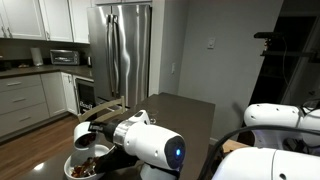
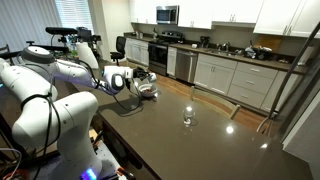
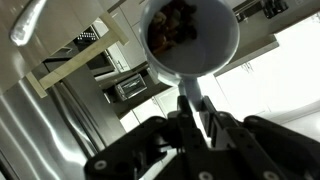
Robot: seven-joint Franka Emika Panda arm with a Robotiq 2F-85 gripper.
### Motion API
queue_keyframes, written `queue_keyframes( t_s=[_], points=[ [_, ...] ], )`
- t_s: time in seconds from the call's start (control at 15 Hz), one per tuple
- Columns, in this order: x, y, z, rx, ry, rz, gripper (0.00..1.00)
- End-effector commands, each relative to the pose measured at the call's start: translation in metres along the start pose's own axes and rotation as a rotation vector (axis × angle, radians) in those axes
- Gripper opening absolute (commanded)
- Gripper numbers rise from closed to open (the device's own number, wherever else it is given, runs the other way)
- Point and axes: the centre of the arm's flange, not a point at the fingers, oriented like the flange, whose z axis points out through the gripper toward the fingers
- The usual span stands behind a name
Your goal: Move some of the objects from the white cup and put them in the bowl
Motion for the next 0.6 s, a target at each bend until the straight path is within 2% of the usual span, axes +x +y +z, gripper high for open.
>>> queue_keyframes(
  t_s=[0.0, 0.53],
  points=[
    [0.0079, -0.0006, -0.0033, 0.031, 0.053, -0.014, 0.06],
    [0.0097, 0.0028, 0.0013, 0.034, 0.069, -0.031, 0.06]
  ],
)
